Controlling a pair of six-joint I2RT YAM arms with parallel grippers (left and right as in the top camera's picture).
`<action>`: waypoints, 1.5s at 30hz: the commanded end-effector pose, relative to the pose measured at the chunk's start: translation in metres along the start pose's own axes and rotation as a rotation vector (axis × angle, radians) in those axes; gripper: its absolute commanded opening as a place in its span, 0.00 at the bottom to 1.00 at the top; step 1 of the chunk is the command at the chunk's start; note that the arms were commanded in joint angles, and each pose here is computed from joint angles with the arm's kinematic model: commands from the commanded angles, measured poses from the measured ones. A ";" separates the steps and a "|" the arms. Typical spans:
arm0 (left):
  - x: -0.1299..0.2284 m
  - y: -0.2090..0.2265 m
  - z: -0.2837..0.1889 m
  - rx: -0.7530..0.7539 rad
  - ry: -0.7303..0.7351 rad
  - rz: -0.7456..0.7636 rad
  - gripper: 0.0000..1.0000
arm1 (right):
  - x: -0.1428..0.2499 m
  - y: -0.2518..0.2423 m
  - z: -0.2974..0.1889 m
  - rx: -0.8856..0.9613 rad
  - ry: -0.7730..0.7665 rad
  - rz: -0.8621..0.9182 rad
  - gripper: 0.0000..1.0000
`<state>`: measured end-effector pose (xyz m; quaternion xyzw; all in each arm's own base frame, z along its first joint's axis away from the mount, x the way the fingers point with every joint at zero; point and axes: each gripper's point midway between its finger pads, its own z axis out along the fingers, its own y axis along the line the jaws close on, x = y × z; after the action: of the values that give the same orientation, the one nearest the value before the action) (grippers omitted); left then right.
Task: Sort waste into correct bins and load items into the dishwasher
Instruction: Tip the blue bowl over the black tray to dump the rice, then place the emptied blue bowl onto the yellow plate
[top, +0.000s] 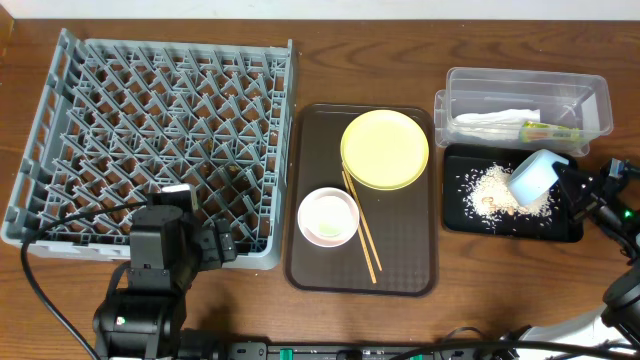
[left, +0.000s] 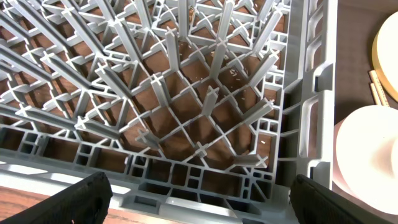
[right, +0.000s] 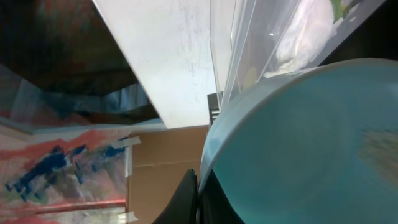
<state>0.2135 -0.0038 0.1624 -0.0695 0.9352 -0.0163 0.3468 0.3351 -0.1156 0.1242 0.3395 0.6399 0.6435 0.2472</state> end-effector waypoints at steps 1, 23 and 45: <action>-0.008 0.000 -0.005 -0.001 -0.022 0.008 0.95 | 0.006 0.007 0.004 -0.036 0.032 0.031 0.01; -0.008 0.000 -0.005 -0.001 -0.022 0.008 0.95 | 0.077 0.039 0.093 0.056 0.300 -0.145 0.01; -0.008 0.000 -0.005 -0.001 -0.022 0.008 0.95 | 0.199 0.034 0.222 0.534 0.282 -1.247 0.01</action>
<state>0.2135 -0.0038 0.1624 -0.0695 0.9352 -0.0163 0.3468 0.3579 0.1848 0.1832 -0.0945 0.8630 0.3580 0.3437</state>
